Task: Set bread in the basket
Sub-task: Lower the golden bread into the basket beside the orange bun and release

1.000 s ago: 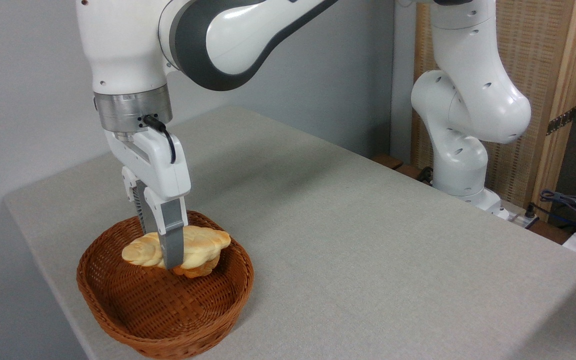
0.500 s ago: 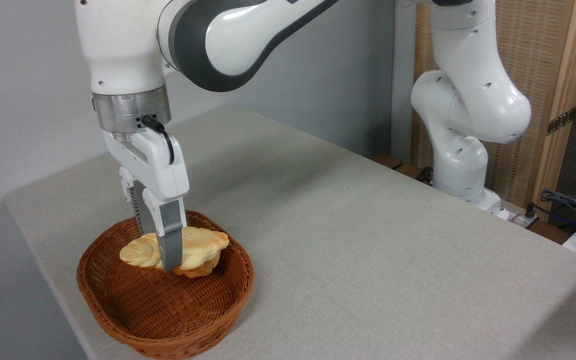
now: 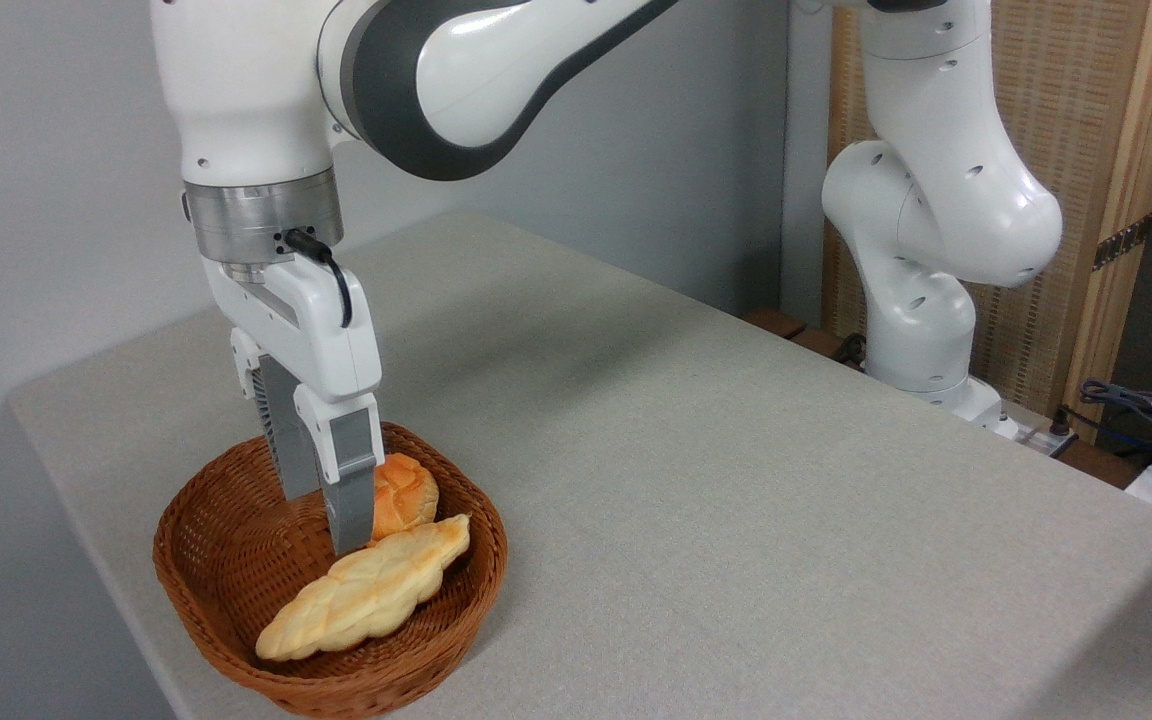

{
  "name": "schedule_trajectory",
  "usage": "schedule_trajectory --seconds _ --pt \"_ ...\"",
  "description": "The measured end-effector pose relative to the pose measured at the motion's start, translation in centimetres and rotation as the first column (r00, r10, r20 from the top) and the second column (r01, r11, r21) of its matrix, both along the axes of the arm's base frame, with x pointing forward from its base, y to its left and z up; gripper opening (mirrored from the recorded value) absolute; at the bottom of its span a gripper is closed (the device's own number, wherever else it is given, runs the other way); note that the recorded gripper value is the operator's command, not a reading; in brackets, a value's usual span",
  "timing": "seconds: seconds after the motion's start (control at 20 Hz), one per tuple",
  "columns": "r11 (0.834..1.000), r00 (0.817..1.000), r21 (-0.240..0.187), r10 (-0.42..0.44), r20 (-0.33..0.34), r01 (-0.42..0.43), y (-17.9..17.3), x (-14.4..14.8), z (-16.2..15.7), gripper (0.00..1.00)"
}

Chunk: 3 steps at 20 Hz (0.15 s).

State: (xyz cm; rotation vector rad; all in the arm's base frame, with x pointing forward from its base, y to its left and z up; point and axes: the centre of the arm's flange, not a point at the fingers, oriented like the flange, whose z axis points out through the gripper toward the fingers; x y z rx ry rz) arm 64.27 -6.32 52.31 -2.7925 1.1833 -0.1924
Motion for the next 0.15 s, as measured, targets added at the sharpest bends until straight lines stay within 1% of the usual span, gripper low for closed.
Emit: schedule_trajectory --seconds 0.15 --pt "1.000 1.000 0.004 0.024 -0.011 -0.024 1.20 -0.26 0.50 1.00"
